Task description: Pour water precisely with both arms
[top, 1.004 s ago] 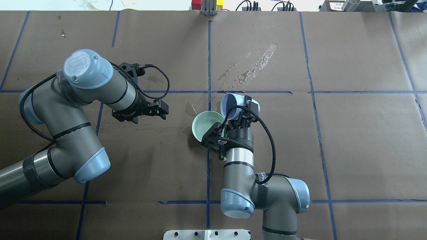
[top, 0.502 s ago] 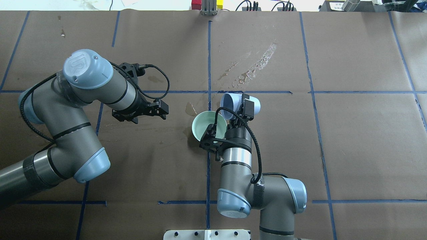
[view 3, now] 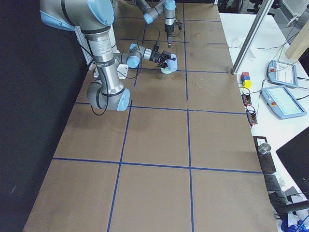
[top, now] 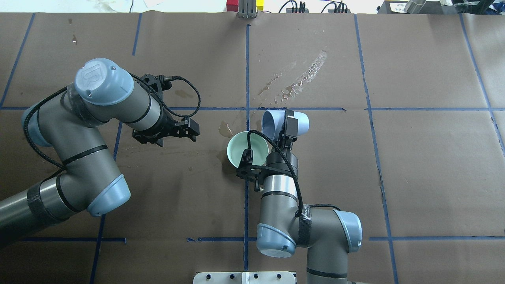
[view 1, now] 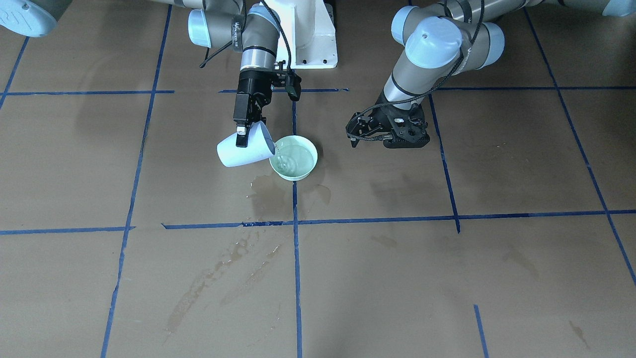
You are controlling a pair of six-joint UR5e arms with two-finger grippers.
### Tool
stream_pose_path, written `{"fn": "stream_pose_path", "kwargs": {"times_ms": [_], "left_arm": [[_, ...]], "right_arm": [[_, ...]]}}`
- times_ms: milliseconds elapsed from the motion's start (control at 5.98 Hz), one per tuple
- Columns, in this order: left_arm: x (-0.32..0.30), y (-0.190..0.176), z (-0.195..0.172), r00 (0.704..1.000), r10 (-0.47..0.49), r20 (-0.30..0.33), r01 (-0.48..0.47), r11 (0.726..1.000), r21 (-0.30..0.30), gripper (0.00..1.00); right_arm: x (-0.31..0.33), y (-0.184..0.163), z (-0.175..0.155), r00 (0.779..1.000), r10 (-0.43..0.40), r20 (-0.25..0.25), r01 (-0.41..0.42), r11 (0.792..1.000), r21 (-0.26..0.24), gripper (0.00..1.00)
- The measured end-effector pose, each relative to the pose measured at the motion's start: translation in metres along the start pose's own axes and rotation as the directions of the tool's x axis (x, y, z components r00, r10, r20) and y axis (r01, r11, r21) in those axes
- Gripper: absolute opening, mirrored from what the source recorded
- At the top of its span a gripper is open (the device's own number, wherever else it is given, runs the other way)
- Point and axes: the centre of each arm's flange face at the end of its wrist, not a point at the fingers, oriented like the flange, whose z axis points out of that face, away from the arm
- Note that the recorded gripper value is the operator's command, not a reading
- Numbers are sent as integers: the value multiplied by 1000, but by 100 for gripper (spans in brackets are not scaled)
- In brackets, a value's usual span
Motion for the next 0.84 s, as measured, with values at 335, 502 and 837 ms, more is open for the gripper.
{"fn": "stream_pose_path", "kwargs": {"times_ms": [335,502,837], "left_arm": [[0,0,0,1000,0,0,0,1000,0,100],[0,0,0,1000,0,0,0,1000,0,100],[0,0,0,1000,1,-1,-1,1000,0,100]], "right_arm": [[-1,0,1,999,-46,-14,46,999,-5,0],[-2,0,1,998,-53,-16,53,999,-6,0],[-2,1,1,998,-57,-19,57,998,-6,0]]}}
